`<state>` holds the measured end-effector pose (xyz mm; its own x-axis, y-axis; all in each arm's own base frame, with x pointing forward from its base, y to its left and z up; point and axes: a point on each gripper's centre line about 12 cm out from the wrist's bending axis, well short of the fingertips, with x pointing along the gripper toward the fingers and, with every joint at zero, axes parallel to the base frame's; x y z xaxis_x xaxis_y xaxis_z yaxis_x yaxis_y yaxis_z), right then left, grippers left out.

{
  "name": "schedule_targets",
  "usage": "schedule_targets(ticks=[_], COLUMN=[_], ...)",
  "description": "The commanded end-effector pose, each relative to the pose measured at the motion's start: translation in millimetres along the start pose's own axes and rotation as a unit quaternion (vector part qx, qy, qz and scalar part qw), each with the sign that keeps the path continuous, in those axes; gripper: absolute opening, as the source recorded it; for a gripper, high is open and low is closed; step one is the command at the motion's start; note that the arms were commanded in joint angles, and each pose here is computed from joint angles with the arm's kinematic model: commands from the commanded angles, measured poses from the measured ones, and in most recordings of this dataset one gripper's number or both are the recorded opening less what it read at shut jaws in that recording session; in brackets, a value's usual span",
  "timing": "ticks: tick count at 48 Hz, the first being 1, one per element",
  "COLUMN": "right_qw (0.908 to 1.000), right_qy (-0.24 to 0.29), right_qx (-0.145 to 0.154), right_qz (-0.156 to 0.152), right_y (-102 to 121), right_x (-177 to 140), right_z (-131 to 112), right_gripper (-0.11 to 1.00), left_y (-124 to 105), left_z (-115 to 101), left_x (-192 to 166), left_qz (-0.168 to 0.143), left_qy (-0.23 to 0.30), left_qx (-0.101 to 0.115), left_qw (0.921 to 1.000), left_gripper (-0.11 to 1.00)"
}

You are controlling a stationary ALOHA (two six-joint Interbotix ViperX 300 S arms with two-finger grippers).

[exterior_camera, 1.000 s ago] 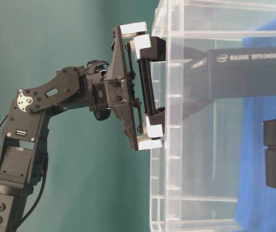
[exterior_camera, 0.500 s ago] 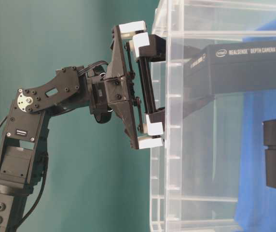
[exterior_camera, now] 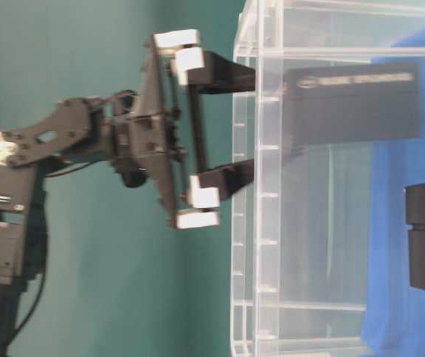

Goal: Take the box out of the case with the left arm.
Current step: 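Lift the held box up out of the case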

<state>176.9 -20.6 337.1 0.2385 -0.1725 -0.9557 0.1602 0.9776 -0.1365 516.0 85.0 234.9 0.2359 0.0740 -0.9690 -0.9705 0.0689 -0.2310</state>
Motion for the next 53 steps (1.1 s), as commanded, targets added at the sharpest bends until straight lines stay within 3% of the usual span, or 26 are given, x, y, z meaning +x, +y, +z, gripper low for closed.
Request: schedule_targets(ticks=[1,19,41,53], right_qw=[1.0000,1.0000,1.0000,1.0000], right_qy=[-0.008,-0.008,-0.009,-0.009], right_qx=[0.000,0.000,0.000,0.001], right_qz=[0.000,0.000,0.000,0.000], right_y=[-0.6,-0.7,-0.7,-0.7], right_x=[-3.5,-3.9,-3.9,-3.9], right_z=[1.8,1.4,1.6,1.6], right_gripper=[0.01,0.01,0.01,0.01], left_y=[-9.3,-27.3,-20.5,-18.3], left_z=[2.4,3.6,4.8,4.8], left_x=[-63.4,-115.2,-169.4,-173.7], left_qz=[-0.055,-0.082,-0.086,-0.082], left_qy=[-0.013,-0.018,-0.020,-0.021], left_qx=[0.000,0.001,-0.001,-0.004], left_qw=[0.9984,0.9964,0.9961,0.9964], left_gripper=[0.63,0.63,0.63,0.63])
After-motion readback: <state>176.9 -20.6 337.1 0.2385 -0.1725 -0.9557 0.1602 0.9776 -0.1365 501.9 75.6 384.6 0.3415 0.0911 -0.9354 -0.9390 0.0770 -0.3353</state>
